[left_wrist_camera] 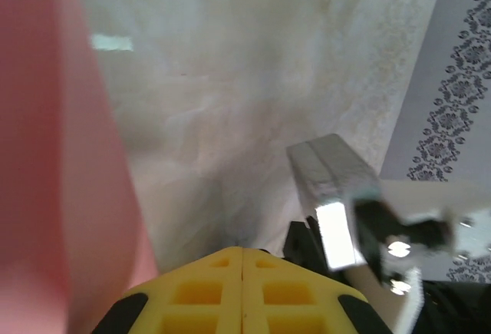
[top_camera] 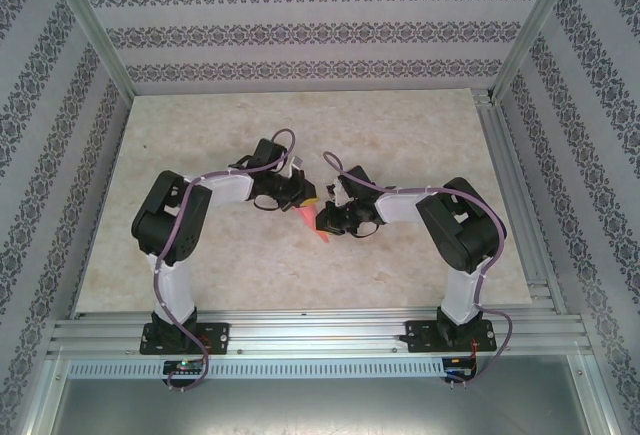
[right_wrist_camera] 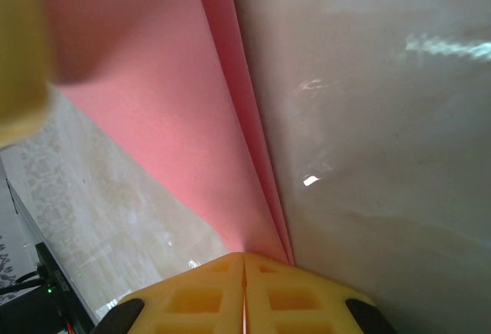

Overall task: Fold a paper plane with a square sheet of paper (pick it up from the middle)
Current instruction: Fold the wing for the fifth time at the center of the table.

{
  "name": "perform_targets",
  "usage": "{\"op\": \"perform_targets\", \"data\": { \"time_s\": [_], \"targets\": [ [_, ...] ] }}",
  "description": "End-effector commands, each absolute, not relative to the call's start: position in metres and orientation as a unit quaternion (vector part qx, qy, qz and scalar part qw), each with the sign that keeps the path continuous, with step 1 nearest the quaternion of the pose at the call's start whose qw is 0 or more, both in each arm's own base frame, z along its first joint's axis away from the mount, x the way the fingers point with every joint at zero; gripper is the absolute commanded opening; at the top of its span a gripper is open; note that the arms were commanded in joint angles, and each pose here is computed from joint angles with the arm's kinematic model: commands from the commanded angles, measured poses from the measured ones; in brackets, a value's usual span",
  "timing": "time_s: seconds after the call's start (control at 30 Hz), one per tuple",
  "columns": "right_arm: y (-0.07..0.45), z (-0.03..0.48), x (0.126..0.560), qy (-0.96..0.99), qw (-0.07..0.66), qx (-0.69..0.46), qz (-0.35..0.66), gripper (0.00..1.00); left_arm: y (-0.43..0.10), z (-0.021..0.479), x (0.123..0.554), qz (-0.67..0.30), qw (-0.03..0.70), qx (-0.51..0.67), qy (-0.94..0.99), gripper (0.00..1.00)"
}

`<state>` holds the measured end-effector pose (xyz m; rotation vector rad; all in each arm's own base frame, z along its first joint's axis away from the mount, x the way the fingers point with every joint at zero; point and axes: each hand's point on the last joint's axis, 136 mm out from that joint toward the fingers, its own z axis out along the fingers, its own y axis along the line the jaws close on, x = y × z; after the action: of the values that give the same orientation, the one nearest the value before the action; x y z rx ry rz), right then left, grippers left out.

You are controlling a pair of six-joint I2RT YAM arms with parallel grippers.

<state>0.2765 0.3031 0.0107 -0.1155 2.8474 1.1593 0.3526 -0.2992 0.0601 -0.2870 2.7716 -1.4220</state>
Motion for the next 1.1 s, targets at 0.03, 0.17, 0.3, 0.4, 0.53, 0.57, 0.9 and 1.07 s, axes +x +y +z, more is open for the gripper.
{"op": "perform_targets", "data": {
  "time_s": [0.03,0.17,0.3,0.4,0.53,0.57,0.9,1.07],
  "targets": [
    [0.278,-0.040,0.241,0.955,-0.029,-0.020,0.296,0.09,-0.306,0.052,0.362,-0.461,0.014,-0.098,0.882,0.08],
    [0.279,-0.041,0.242,0.954,-0.030,-0.020,0.296,0.09,-0.303,0.029,0.363,-0.441,0.002,-0.101,0.892,0.08],
    [0.280,-0.037,0.244,0.954,-0.028,-0.021,0.298,0.09,-0.299,0.012,0.360,-0.420,-0.004,-0.099,0.902,0.06],
    [0.282,-0.026,0.247,0.951,-0.019,-0.025,0.308,0.11,-0.293,0.004,0.360,-0.398,0.001,-0.095,0.912,0.05],
    [0.288,0.004,0.258,0.943,0.010,-0.027,0.333,0.12,-0.288,0.002,0.360,-0.382,0.004,-0.085,0.920,0.04],
    [0.288,0.012,0.262,0.940,0.019,-0.026,0.341,0.13,-0.288,0.002,0.359,-0.382,0.005,-0.084,0.920,0.04],
    [0.296,0.048,0.304,0.921,0.071,-0.007,0.383,0.11,-0.290,0.005,0.359,-0.390,0.005,-0.081,0.917,0.04],
    [0.307,0.039,0.315,0.919,0.063,-0.007,0.388,0.09,-0.291,0.006,0.359,-0.392,0.005,-0.079,0.916,0.04]
  ]
}}
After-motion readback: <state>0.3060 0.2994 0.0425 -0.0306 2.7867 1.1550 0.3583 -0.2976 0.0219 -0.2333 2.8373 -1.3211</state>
